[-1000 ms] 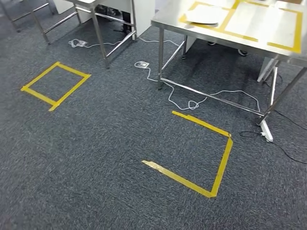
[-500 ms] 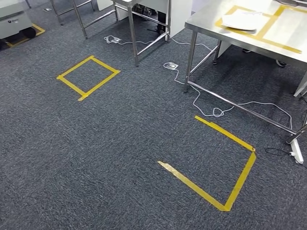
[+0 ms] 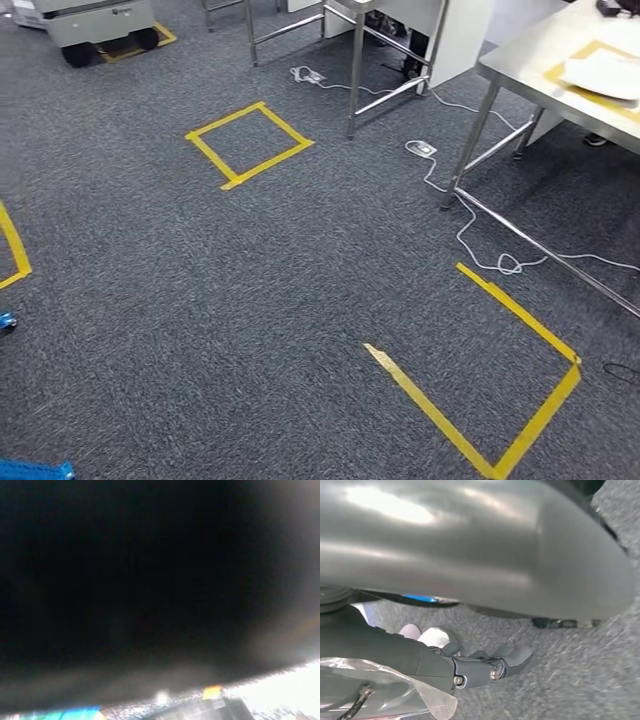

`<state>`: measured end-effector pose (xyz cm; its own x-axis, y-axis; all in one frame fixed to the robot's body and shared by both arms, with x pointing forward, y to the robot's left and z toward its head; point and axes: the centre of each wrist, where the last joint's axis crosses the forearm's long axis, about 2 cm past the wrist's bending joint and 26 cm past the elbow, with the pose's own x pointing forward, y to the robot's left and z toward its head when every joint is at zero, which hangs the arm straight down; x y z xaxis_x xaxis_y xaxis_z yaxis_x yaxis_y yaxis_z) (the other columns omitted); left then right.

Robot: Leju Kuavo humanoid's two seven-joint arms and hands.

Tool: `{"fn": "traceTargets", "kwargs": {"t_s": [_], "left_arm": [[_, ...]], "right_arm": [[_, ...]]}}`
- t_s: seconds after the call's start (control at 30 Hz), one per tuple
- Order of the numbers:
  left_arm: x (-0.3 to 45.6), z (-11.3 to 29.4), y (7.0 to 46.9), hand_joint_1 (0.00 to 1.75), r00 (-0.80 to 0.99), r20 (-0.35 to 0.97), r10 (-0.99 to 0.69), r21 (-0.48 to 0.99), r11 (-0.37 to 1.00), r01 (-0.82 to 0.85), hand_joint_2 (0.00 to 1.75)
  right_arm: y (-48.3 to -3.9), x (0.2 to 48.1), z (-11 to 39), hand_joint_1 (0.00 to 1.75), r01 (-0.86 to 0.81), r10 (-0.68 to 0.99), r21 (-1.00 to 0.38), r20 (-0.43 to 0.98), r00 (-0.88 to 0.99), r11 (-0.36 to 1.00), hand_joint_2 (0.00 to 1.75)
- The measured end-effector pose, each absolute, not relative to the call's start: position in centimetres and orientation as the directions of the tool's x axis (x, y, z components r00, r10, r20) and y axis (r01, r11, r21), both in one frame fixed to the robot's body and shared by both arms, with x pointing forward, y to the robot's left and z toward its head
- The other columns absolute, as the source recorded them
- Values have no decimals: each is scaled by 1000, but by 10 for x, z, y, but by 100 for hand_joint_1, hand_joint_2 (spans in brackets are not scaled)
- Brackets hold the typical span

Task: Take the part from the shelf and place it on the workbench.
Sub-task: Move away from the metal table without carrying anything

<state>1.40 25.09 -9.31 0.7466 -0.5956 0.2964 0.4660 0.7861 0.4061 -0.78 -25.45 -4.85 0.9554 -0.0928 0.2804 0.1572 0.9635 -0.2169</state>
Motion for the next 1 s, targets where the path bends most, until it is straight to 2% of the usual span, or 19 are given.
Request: {"fn": "traceTargets", "kwargs": {"t_s": [1.0], "left_arm": [[14,-93,252,0,748,289,-598,395,786,475,0]], "right_arm": [[-257,-5,-53,0,131,-58,-265,268,962,955,0]]}}
